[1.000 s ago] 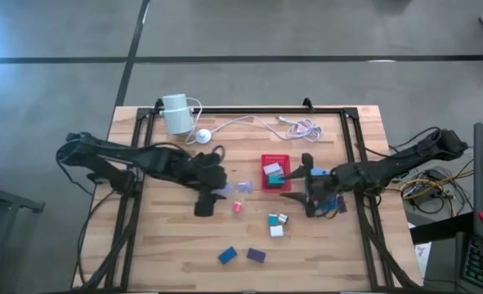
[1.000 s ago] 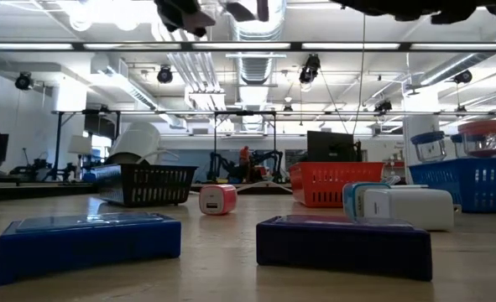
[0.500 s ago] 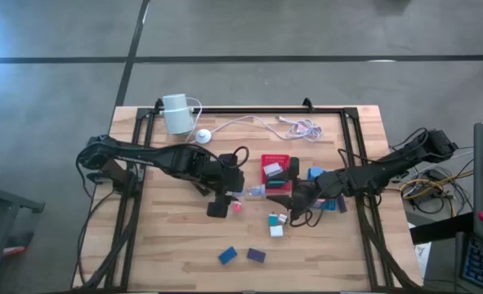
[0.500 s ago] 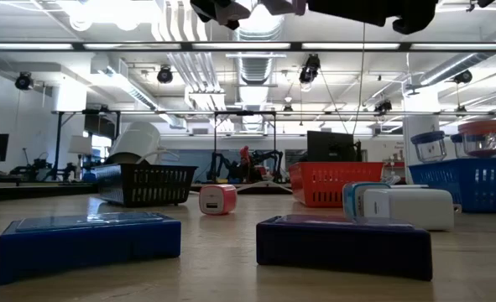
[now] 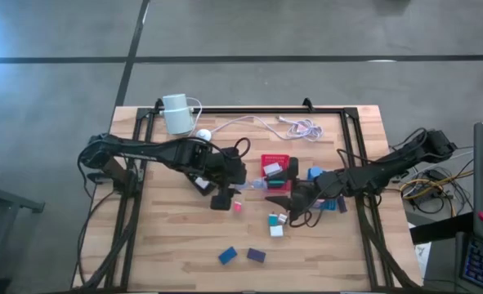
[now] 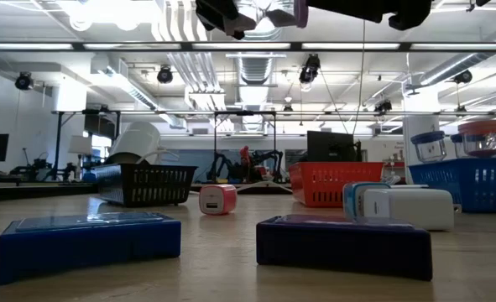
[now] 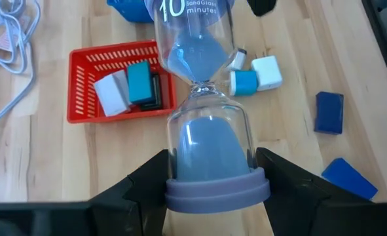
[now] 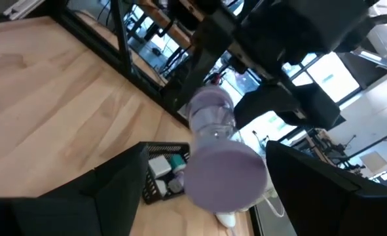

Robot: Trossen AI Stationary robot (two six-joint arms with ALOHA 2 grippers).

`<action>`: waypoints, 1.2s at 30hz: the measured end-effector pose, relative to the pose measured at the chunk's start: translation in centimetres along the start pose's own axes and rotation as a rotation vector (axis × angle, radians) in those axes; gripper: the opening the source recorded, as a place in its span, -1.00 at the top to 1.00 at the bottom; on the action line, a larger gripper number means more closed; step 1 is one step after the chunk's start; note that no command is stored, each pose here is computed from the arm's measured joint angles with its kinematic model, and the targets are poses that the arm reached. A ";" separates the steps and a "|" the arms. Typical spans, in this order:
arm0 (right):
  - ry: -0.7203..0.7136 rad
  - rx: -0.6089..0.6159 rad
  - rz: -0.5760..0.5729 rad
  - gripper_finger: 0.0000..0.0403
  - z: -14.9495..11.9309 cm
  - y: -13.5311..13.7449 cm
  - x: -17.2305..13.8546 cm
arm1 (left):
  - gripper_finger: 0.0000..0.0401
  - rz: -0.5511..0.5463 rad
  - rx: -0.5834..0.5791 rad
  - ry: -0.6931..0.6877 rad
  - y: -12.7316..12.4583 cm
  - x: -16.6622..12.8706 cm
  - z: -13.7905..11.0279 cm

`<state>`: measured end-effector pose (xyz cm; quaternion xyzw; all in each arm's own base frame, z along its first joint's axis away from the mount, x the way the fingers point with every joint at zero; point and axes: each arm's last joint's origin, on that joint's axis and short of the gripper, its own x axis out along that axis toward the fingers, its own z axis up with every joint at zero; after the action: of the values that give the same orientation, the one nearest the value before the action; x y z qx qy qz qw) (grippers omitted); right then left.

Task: Pick & Place Office items
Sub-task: Put the purple hourglass into the blue bin

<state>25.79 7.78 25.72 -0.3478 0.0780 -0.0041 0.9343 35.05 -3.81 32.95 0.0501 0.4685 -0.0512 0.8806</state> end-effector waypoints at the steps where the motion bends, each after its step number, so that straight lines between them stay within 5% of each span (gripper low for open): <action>1: -0.001 0.000 -0.002 -0.50 0.0 0.0 0.0 | 0.01 0.000 0.000 -0.006 0.0 0.0 0.1; 28: 0.005 -0.012 -0.025 -0.30 -0.1 0.0 0.2 | 0.01 -0.044 0.011 -0.021 0.1 1.1 0.7; 36: 0.004 -0.013 -0.023 -0.39 -0.1 0.1 0.2 | 0.01 -0.044 0.011 -0.042 0.1 0.2 1.2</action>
<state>25.98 7.75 25.60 -0.3549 0.0757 -0.0152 0.9317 36.17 -3.89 33.43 0.0438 0.4508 -0.0741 0.8885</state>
